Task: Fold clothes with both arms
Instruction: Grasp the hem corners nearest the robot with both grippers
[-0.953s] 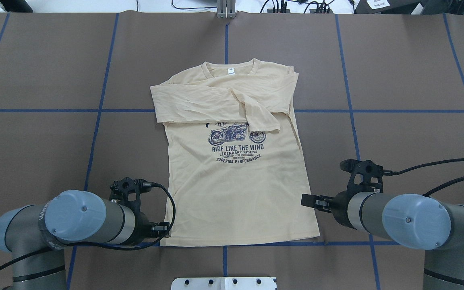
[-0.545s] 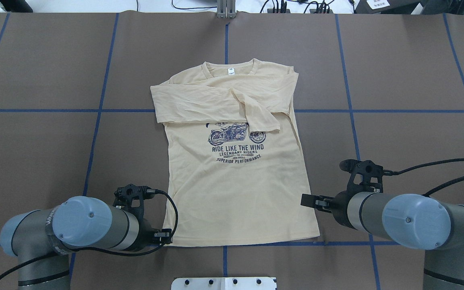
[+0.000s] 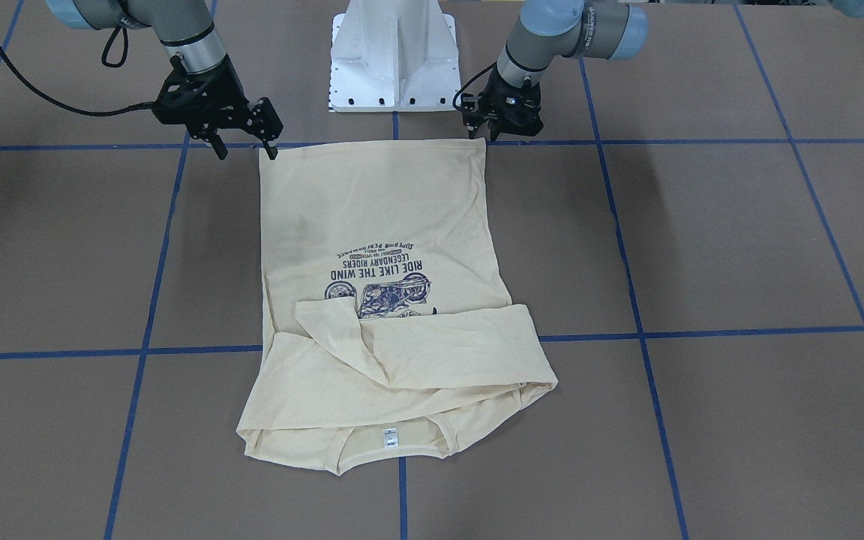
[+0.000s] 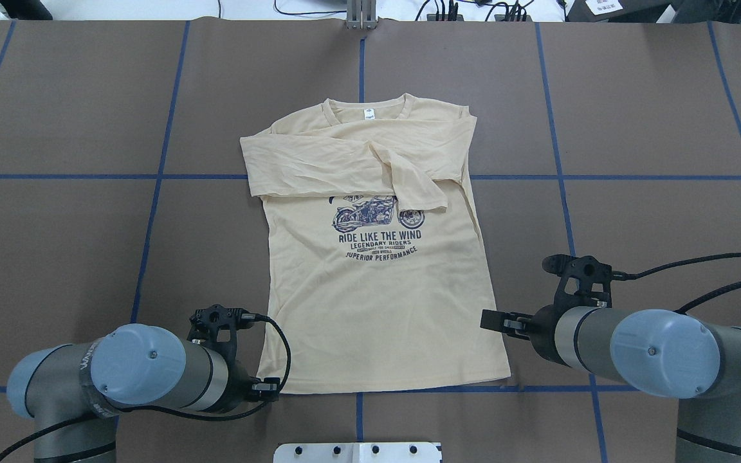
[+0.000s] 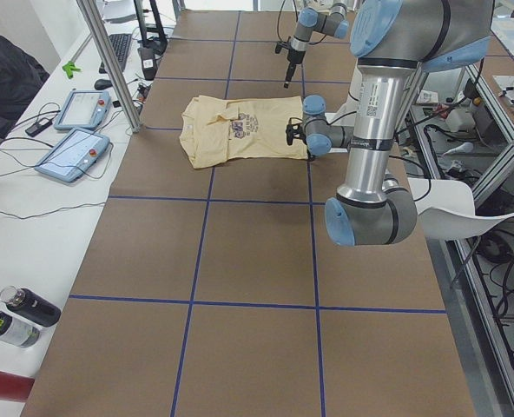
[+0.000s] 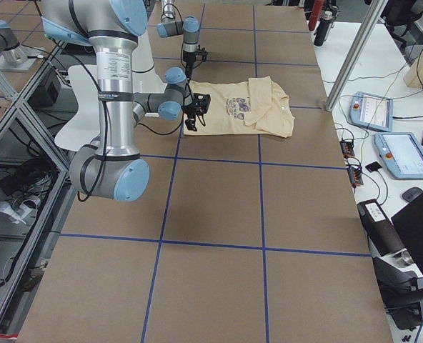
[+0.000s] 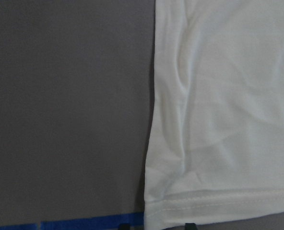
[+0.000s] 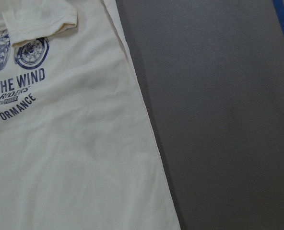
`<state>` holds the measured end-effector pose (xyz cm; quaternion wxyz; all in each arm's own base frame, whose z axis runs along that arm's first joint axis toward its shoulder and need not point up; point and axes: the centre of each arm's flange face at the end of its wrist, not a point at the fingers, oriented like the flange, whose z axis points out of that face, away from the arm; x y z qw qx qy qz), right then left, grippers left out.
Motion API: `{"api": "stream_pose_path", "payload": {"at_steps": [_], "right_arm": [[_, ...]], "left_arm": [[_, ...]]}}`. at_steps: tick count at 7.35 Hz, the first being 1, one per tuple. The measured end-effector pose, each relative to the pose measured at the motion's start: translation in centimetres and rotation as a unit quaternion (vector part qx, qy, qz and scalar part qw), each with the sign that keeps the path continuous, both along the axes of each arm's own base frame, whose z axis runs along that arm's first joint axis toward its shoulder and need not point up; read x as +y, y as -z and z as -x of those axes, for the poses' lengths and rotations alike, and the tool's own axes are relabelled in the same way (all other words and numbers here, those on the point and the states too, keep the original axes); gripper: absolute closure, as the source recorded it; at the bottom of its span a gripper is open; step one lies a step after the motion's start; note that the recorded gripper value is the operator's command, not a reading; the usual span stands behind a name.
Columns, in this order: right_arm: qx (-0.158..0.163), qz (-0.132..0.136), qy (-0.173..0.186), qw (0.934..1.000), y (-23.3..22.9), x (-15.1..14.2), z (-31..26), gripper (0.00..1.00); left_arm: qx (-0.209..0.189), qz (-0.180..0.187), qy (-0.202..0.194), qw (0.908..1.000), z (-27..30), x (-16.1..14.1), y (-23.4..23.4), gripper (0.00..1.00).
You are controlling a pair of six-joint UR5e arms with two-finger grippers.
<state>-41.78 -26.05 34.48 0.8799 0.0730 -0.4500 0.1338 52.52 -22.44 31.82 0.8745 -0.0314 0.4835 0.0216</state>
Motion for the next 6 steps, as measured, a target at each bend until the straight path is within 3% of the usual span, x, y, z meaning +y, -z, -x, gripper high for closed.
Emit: {"api": "stream_pose_path", "payload": {"at_steps": [5,6], "right_arm": [[-0.001,-0.001,0.000,1.0000,0.07,0.01,0.10,0.00],[-0.001,-0.001,0.000,1.0000,0.07,0.01,0.10,0.00]], "left_arm": [[-0.001,0.001,-0.003,1.0000,-0.47,0.01,-0.03,0.52],[-0.003,0.001,-0.003,1.0000,-0.64,0.00,-0.21,0.59]]}}
